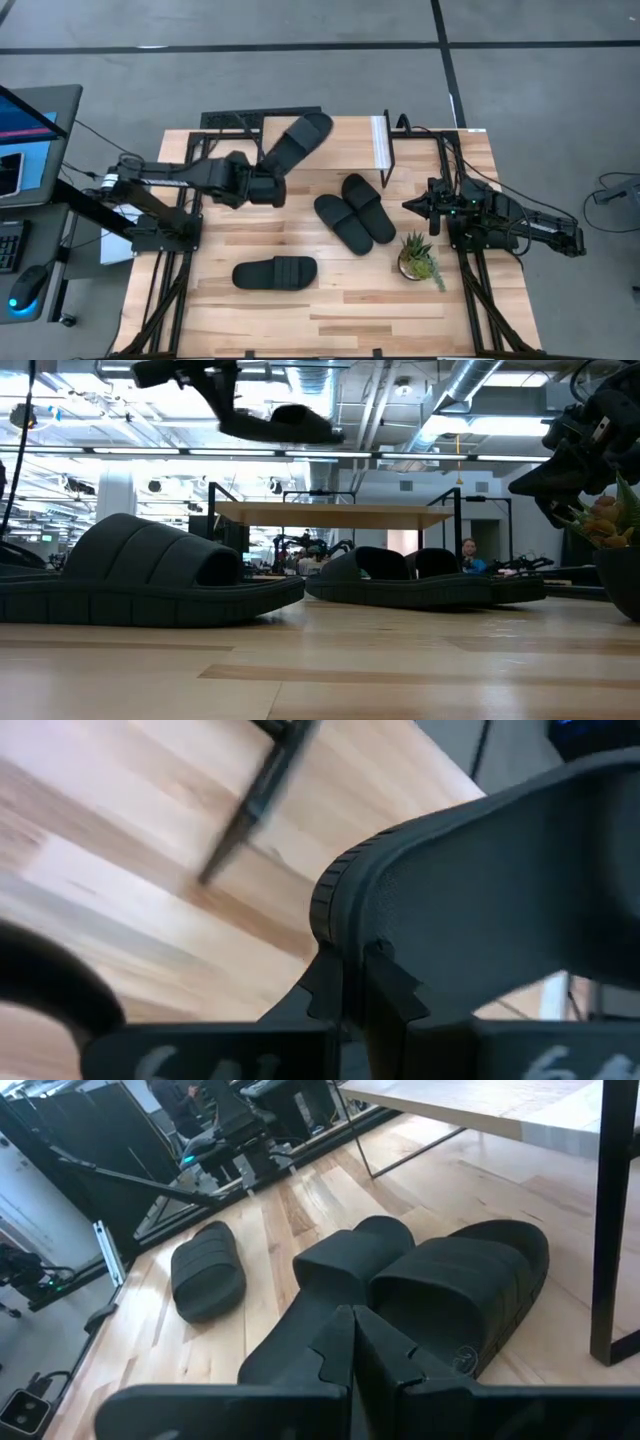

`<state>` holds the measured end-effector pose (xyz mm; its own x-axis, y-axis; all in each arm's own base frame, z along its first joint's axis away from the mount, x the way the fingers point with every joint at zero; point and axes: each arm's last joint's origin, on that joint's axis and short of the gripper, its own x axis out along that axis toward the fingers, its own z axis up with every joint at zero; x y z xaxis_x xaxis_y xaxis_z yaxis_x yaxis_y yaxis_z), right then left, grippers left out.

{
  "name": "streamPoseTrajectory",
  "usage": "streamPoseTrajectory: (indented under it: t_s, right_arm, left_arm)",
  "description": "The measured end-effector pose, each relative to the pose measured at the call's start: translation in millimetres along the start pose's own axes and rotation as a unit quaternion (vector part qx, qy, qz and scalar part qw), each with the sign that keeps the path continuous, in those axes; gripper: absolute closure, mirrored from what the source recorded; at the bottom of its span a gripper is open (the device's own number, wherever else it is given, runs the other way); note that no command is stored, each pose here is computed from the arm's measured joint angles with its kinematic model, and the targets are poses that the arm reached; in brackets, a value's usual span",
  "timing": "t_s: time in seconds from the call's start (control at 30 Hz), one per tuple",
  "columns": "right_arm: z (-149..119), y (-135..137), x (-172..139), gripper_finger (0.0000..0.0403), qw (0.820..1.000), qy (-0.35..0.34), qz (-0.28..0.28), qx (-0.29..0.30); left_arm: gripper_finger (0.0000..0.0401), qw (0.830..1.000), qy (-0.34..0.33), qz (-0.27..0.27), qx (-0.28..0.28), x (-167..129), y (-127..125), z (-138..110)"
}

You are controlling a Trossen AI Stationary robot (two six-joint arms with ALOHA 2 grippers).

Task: Pick and place slides into the shelf
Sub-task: Put the black slipper on the shelf

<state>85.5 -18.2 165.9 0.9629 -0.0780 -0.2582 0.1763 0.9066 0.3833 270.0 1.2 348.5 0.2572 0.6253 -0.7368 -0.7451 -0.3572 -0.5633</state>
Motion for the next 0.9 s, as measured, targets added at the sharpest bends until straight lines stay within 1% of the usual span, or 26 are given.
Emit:
streamPoseTrajectory:
  t_s: [0.17,0.3,0.47,0.6,0.9]
  right_arm:
    - [0.0,-0.1,0.0,0.0403,1.000,-0.001,-0.002,0.000]
    - [0.1,-0.3,0.0,0.0403,1.000,-0.002,-0.004,-0.001]
    - [0.1,-0.3,0.0,0.0403,1.000,-0.002,-0.006,0.000]
    - [0.0,-0.4,0.0,0.0403,1.000,-0.001,-0.006,0.000]
    - [-0.1,-1.0,-0.1,0.0403,1.000,-0.002,-0.014,0.000]
  left_arm:
    - [0.0401,1.000,0.011,-0.019,-0.017,14.7,-10.4,-22.2]
    - [0.0398,1.000,0.005,0.002,-0.009,30.2,-12.6,-31.4]
    - [0.0396,1.000,-0.002,0.028,0.008,34.0,-9.0,-30.6]
    - [0.0399,0.999,-0.001,0.039,0.013,34.3,-7.5,-29.4]
    - [0.0400,0.995,-0.022,0.095,0.024,43.3,-4.4,-12.7]
